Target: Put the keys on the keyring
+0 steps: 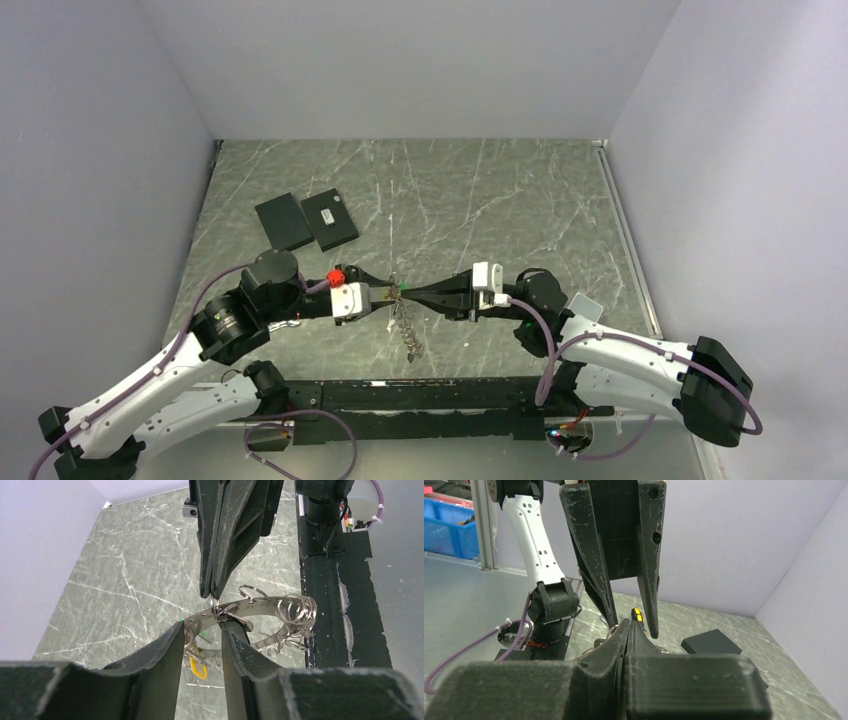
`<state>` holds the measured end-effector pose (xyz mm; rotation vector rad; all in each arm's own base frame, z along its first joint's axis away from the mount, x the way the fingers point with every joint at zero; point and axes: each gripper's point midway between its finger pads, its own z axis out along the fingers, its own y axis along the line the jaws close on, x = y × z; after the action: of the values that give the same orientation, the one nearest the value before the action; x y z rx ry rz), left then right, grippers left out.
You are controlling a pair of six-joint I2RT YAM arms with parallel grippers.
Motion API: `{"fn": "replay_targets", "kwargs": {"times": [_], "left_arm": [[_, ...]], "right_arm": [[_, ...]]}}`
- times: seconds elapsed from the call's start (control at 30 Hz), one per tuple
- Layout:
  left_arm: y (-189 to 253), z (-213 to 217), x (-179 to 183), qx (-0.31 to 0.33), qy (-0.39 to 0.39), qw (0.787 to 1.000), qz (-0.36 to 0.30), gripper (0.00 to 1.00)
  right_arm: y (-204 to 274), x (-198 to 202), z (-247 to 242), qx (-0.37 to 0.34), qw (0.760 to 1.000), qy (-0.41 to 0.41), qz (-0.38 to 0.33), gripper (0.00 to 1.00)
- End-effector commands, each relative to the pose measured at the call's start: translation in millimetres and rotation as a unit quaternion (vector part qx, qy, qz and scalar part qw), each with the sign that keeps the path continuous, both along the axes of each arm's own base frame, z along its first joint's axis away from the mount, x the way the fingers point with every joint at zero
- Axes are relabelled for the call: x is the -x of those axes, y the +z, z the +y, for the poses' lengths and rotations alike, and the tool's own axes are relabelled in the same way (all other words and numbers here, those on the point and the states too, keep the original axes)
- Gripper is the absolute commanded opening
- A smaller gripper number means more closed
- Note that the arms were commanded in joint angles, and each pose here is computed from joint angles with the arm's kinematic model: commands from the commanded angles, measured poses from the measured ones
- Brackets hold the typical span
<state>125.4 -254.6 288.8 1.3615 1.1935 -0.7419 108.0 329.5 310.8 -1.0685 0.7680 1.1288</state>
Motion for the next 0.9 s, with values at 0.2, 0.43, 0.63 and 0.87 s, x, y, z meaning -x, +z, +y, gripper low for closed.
{"fn": "replay_targets", "kwargs": {"times": [0.2,0.43,0.63,0.87], "left_arm": [[23,13,6,-0.001,0.000,1.000,-0.029,0.51],[23,5,7,0.014,-0.013,0.999,-0.027,0.38],[18,-2,8,0.014,-0.027,0.999,-0.018,0.33],[14,-4,10,0.010,-0.034,0.999,-0.006,0.33]], "right_arm": [[27,3,-3,-0.032,0.999,-0.001,-0.034,0.00],[29,3,-3,-0.032,0.999,0.001,-0.036,0.00],[31,3,-3,-0.035,0.999,-0.001,-0.037,0.00],[33,3,-3,-0.037,0.998,0.000,-0.041,0.00]]}}
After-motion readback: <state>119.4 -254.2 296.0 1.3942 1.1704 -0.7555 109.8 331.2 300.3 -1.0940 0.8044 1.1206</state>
